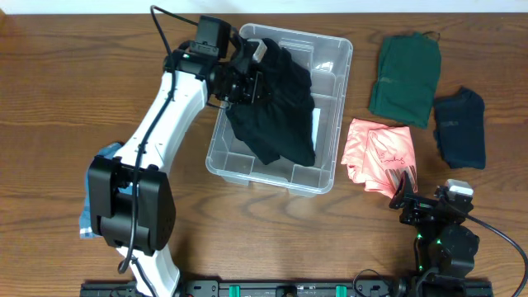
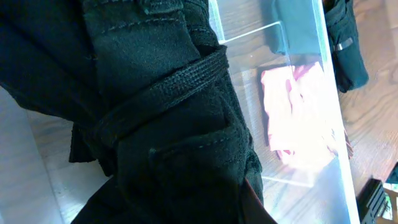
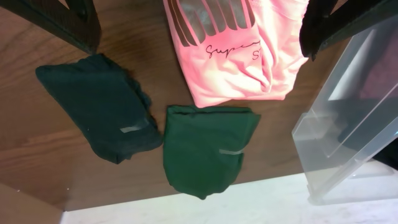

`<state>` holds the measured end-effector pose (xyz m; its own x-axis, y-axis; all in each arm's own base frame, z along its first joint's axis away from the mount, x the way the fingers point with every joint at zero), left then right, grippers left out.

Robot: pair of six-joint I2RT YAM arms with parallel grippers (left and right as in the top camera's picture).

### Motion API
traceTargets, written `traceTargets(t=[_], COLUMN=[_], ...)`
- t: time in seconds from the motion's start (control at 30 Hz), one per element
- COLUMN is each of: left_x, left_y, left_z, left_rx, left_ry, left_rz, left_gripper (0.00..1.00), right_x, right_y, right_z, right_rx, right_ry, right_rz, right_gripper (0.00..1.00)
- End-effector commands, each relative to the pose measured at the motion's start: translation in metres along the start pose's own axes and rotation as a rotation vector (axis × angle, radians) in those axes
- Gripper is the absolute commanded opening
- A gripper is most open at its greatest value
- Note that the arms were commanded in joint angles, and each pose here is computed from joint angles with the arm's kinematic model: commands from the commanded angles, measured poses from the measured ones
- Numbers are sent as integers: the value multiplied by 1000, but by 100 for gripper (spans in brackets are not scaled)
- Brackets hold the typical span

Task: Pack container
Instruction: 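Lower the black pants into the bin and open the left gripper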

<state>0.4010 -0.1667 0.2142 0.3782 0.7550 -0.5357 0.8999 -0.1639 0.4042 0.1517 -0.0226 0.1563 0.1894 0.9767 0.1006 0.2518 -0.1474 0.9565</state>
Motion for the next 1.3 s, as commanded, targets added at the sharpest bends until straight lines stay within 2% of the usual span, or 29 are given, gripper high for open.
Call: traceTargets(t=[0.0,0.1,0.33,0.57,0.7,0.73,0.8,0.83,0.87,0.97,1.27], left_x=[-30,-50,-71,-50,-48,-48,-48,-48,-47,-45,-62], left_y=[8,10,16,6,4,4,4,4,4,6,6], left_z=[-7,-4,-6,1,1,1,1,1,-1,-14,-69], left_rx=[-44,-54,-105,-56,-48,-48,-48,-47,-50,-77,-191], left_ry=[-71,-155,-183,-3,15,15,15,15,23,83,193], left_rz=[16,55,117,51,43,43,31,22,14,-18,6], left_gripper=[6,6,6,6,13,17,43,68,87,98,98], right_x=[1,1,1,1,1,1,1,1,1,1,1], right_y=[-1,-1,-1,-1,-1,-1,-1,-1,-1,-1,-1], right_z=[0,0,0,0,0,0,0,0,0,0,0], right_rx=[2,2,2,2,2,2,2,2,2,2,2], right_ry=[7,7,7,7,7,7,7,7,7,7,7], right_rz=[8,8,8,8,8,8,8,8,8,8,8], right_gripper=[99,99,99,99,99,99,99,99,99,99,99])
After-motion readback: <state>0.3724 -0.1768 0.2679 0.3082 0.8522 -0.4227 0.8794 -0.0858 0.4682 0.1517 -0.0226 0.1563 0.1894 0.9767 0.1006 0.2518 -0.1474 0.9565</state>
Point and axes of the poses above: each gripper's point midway between its finger pads, its own z axis out along the fingers, its own x axis along the line the jaws close on, y = z × x, the point moved 8 cm from there along -z, back along the fingers, and after that the axes turned 2 degrees about -z, right-handed, at the moved point
